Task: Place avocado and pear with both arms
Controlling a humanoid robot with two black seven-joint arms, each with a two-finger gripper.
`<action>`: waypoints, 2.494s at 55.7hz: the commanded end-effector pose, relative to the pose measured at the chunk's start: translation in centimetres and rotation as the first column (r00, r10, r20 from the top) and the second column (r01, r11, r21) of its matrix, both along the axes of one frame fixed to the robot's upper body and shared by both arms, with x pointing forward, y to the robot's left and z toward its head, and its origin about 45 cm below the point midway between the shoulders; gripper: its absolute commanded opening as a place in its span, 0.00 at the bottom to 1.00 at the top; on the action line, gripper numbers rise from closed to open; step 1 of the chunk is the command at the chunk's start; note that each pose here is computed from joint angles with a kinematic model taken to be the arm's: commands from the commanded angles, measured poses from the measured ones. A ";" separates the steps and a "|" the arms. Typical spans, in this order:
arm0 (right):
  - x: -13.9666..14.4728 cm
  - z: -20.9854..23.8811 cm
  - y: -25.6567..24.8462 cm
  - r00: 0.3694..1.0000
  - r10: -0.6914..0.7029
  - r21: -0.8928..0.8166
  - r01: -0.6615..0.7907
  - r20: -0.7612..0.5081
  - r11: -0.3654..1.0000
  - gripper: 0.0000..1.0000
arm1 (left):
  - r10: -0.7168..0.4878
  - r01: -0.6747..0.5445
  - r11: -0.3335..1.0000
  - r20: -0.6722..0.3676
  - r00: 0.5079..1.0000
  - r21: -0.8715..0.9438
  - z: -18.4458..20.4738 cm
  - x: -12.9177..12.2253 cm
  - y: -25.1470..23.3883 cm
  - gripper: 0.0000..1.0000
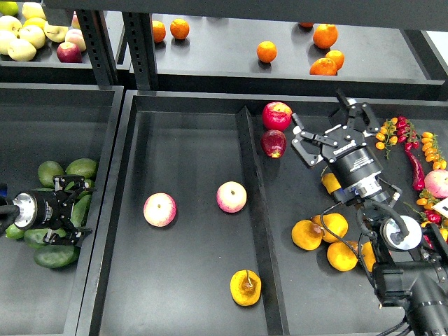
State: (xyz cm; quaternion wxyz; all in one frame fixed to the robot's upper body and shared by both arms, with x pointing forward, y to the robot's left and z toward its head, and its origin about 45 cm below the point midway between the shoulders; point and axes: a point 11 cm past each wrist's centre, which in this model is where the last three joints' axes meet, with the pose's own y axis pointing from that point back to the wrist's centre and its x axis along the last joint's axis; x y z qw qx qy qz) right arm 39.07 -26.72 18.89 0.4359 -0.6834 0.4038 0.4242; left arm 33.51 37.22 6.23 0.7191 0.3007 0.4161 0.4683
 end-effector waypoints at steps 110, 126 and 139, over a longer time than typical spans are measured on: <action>-0.8 -0.9 -0.9 0.998 -0.065 0.020 0.065 -0.013 0.998 1.00 | 0.553 -0.178 0.493 0.149 0.820 -0.852 9.8 -0.1 -11.7 1.00; -0.9 -1.3 -0.5 0.998 -0.049 0.013 0.050 -0.024 0.999 1.00 | 0.580 -0.210 0.481 0.130 0.805 -0.851 8.8 -2.4 -11.3 1.00; -1.8 -2.5 3.5 0.989 0.130 -0.060 -0.133 -0.064 0.989 1.00 | 0.585 -0.228 0.479 0.114 0.803 -0.847 8.1 -3.0 -11.2 1.00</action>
